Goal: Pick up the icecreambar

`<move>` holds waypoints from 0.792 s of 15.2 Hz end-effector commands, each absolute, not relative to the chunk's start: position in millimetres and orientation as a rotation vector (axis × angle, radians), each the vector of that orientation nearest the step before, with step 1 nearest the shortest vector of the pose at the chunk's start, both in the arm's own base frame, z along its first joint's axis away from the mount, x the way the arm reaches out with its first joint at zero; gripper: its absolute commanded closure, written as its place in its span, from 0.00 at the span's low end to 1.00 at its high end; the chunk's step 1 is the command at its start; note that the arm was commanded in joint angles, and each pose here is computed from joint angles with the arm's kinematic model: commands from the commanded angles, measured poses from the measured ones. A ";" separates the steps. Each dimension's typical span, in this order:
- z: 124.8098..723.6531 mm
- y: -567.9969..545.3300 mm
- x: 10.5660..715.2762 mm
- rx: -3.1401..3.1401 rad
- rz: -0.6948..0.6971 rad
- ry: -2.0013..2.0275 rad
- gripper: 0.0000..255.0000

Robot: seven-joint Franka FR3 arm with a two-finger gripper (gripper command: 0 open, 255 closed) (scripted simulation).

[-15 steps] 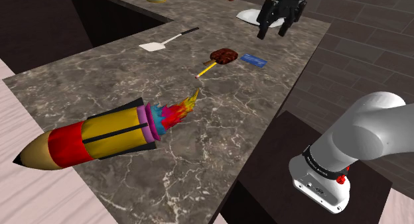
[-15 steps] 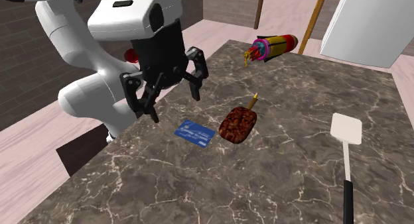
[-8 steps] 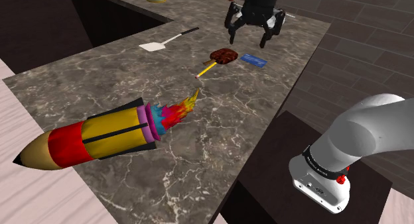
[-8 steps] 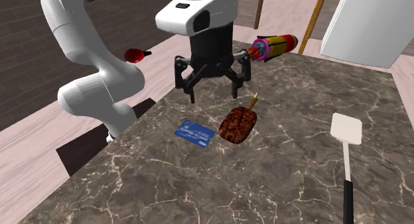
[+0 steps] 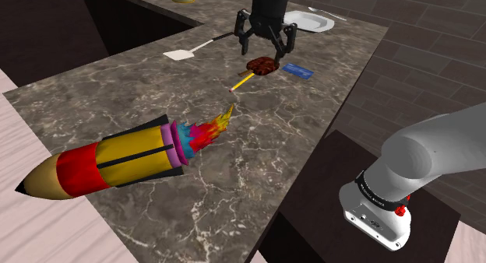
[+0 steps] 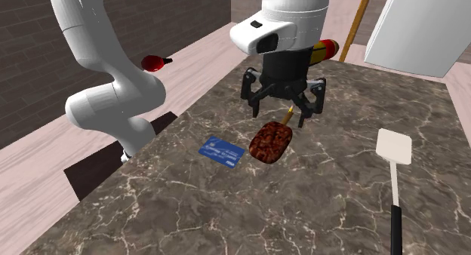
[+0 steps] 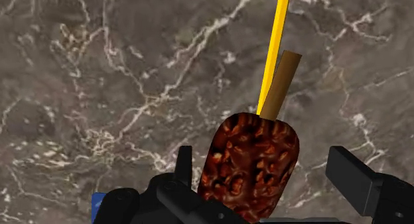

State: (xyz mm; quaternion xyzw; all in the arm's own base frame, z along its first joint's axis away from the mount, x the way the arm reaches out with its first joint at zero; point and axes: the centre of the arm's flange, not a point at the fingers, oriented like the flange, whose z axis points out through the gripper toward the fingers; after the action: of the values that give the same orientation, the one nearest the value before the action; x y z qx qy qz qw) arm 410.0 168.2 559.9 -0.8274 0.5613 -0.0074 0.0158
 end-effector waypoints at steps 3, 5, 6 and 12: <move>540.2 168.7 412.7 -2.563 -0.022 1.760 0.00; 531.9 168.6 412.7 -2.563 -0.022 1.760 0.00; 531.9 168.6 412.7 -2.563 -0.022 1.760 0.00; 532.4 168.0 412.3 -2.563 -0.022 1.760 1.00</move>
State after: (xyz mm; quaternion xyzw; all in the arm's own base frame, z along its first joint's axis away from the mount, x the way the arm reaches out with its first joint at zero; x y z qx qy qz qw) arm 412.3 168.0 532.5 -0.8242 0.5660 -0.0071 0.0161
